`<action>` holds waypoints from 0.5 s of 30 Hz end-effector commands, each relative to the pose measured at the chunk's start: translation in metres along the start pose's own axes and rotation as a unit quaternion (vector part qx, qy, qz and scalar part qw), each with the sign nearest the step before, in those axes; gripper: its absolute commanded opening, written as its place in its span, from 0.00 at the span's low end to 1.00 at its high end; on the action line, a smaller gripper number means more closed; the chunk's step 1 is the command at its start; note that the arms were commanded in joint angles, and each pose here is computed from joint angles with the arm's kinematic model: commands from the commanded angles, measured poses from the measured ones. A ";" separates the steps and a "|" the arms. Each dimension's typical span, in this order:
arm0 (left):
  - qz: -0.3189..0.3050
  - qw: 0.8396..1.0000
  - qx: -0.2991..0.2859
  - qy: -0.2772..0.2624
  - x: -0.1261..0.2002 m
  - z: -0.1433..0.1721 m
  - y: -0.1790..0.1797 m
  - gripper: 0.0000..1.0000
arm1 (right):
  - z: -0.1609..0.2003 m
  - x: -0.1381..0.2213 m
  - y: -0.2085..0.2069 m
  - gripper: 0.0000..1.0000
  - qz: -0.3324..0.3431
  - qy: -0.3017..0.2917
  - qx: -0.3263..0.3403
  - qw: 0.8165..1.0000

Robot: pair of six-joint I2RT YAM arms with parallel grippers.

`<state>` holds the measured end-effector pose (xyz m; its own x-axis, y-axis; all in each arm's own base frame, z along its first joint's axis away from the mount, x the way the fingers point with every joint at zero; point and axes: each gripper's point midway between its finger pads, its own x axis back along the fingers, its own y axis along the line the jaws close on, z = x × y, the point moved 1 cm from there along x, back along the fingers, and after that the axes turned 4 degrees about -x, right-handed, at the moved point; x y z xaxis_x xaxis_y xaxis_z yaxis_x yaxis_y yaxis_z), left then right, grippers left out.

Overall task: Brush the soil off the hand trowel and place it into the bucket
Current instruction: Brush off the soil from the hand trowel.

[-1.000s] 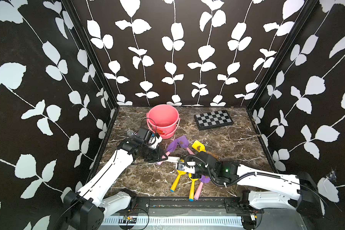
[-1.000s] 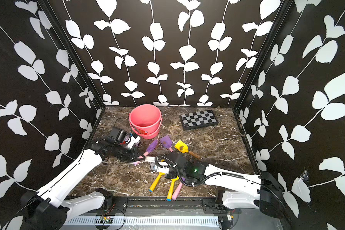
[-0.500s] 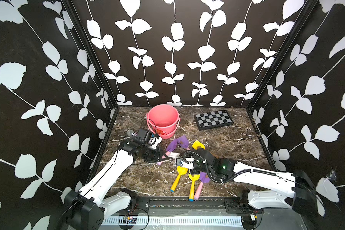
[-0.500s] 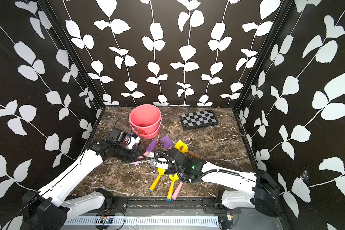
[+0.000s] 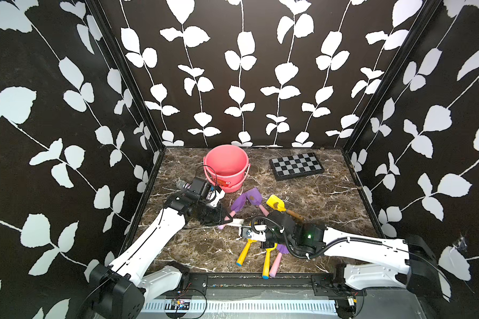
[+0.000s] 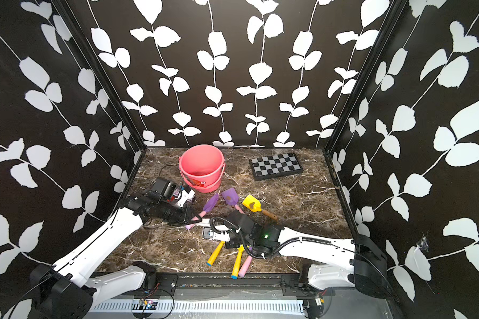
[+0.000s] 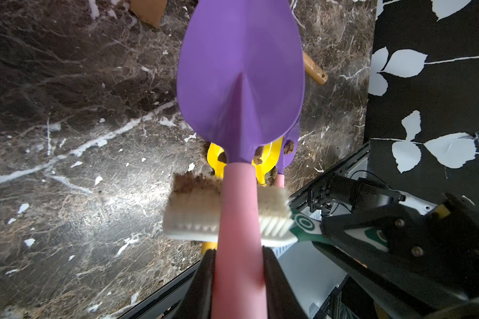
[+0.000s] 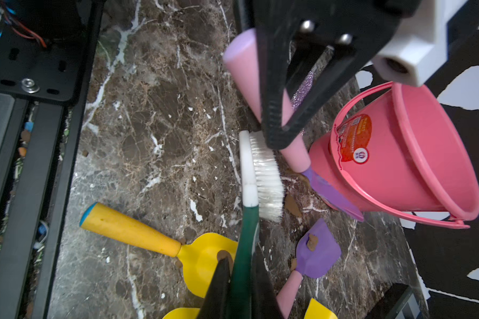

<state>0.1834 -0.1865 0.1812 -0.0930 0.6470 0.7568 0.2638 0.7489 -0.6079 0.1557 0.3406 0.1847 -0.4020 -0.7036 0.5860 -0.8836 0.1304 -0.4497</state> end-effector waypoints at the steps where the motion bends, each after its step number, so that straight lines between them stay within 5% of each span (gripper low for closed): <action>1: 0.011 1.000 -0.004 -0.001 0.005 0.006 -0.004 0.00 | -0.017 0.002 -0.028 0.00 0.053 -0.020 -0.003 0.998; 8: -0.001 1.000 -0.013 -0.009 0.008 0.003 -0.002 0.00 | 0.020 0.000 -0.037 0.00 0.072 0.030 -0.028 0.997; 15: -0.006 1.000 -0.016 -0.010 0.009 0.000 -0.002 0.00 | 0.005 0.008 -0.002 0.00 0.003 -0.007 -0.018 1.000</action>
<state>0.1814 -0.1831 0.1829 -0.1050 0.6385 0.7624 0.2696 0.7562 -0.5962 0.1703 0.3195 0.1692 -0.4461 -0.6457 0.6197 -0.8777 0.1801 -0.4441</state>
